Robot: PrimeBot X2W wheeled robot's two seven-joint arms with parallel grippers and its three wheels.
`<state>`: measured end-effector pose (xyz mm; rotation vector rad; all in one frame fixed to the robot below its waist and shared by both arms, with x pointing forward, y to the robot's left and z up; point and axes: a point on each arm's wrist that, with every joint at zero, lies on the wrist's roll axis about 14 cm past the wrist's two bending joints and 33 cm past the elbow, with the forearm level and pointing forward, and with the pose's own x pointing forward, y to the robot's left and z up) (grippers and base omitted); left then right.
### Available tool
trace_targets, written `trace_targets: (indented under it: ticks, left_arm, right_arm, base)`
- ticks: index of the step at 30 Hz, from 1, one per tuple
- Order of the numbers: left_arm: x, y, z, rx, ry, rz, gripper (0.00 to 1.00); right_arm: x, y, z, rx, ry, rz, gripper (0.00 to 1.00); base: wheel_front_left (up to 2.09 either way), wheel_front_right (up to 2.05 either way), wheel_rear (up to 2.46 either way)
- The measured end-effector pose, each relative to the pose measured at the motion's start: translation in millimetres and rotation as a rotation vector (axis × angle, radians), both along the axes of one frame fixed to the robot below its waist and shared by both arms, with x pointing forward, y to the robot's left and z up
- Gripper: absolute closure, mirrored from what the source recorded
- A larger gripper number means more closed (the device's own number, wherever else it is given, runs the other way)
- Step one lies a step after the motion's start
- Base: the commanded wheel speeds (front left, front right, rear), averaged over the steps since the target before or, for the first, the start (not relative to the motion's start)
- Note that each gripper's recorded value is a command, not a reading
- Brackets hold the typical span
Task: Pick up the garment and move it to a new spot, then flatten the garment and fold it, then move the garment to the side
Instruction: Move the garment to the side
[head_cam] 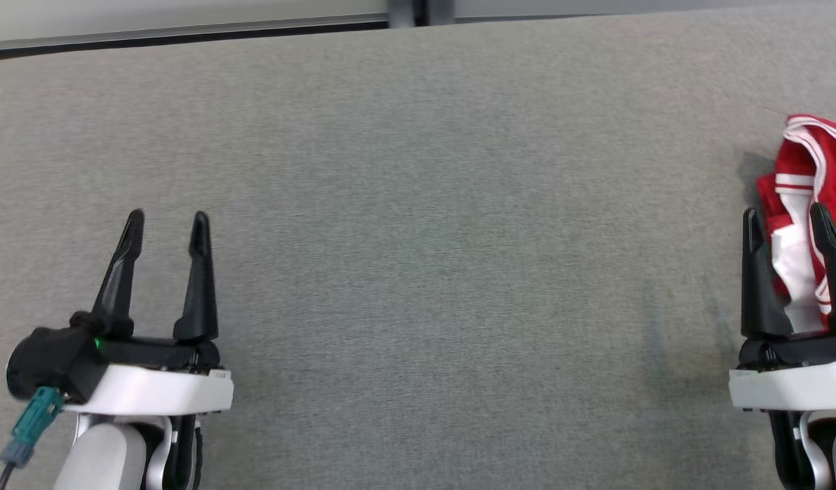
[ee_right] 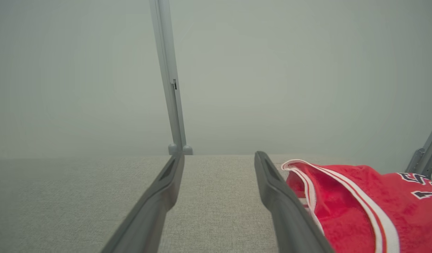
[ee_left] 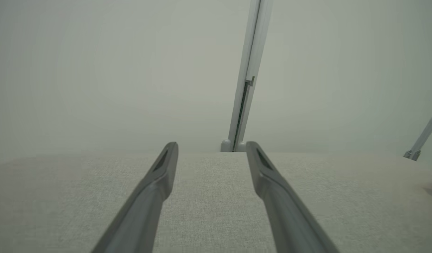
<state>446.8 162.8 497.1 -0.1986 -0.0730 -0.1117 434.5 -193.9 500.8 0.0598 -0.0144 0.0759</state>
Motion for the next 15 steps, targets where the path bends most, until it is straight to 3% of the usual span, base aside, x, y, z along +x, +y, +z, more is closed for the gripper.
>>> trace_targets:
  ticks: [7, 15]
  left_arm:
    - [-35, 35, 0, 0.008, 0.030, 0.108, 0.00]
    - [-80, 39, 7, -0.005, 0.028, 0.118, 0.00]
  right_arm:
    - [-16, 18, 5, 0.010, 0.016, 0.051, 0.00]
    - [-57, 23, 17, 0.015, 0.023, 0.070, 0.00]
  base:
    - [0.00, 0.00, 0.00]
    - [0.00, 0.00, 0.00]
